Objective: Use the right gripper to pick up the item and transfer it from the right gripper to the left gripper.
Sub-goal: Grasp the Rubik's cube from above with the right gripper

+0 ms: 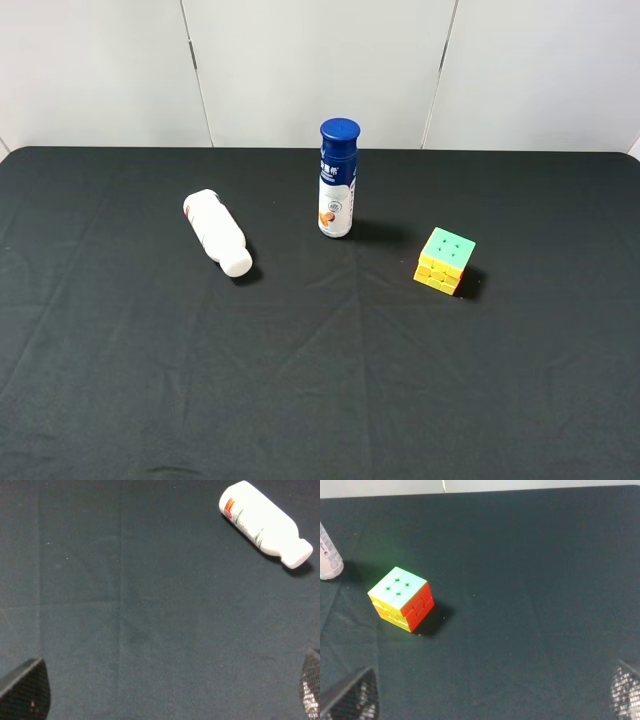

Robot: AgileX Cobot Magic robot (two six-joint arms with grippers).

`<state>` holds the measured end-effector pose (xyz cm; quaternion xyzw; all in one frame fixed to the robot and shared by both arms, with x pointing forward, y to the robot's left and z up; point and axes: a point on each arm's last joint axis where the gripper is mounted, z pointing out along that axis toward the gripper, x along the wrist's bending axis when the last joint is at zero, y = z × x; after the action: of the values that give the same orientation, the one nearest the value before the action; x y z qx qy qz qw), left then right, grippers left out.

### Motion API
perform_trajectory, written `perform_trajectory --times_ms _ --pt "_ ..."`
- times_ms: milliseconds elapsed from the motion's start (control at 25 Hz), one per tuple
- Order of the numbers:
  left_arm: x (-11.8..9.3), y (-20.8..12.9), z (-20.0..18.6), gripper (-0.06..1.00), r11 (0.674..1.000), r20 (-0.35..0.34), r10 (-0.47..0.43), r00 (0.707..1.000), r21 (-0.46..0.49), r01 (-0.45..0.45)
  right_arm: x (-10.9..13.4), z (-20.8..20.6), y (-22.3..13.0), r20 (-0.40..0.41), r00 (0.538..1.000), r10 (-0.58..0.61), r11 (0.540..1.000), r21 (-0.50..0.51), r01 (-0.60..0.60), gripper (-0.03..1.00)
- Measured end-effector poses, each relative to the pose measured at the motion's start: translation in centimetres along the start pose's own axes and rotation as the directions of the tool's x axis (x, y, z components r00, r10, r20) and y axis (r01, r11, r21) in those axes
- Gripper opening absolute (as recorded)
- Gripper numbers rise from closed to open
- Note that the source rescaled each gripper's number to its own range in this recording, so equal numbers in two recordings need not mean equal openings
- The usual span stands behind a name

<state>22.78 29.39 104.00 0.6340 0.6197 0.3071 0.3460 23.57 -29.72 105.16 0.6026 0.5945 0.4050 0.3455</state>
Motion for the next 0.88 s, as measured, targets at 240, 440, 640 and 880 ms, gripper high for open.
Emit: perform_trajectory --times_ms 240,440,640,880 --pt "0.00 0.00 0.00 1.00 1.000 0.000 0.000 1.000 0.000 0.000 0.00 0.00 0.00 0.000 1.000 0.000 1.000 0.000 0.000 1.00" --pt "0.00 0.00 0.00 1.00 1.000 0.000 0.000 1.000 0.000 0.000 0.00 0.00 0.00 0.000 1.000 0.000 1.000 0.000 0.000 1.00" --pt "0.00 0.00 0.00 1.00 1.000 0.000 0.000 1.000 0.000 0.000 0.00 0.00 0.00 0.000 1.000 0.000 1.000 0.000 0.000 1.00" --pt "0.00 0.00 0.00 1.00 1.000 0.000 0.000 1.000 0.000 0.000 0.00 0.00 0.00 0.000 1.000 0.000 1.000 0.000 0.000 1.00"
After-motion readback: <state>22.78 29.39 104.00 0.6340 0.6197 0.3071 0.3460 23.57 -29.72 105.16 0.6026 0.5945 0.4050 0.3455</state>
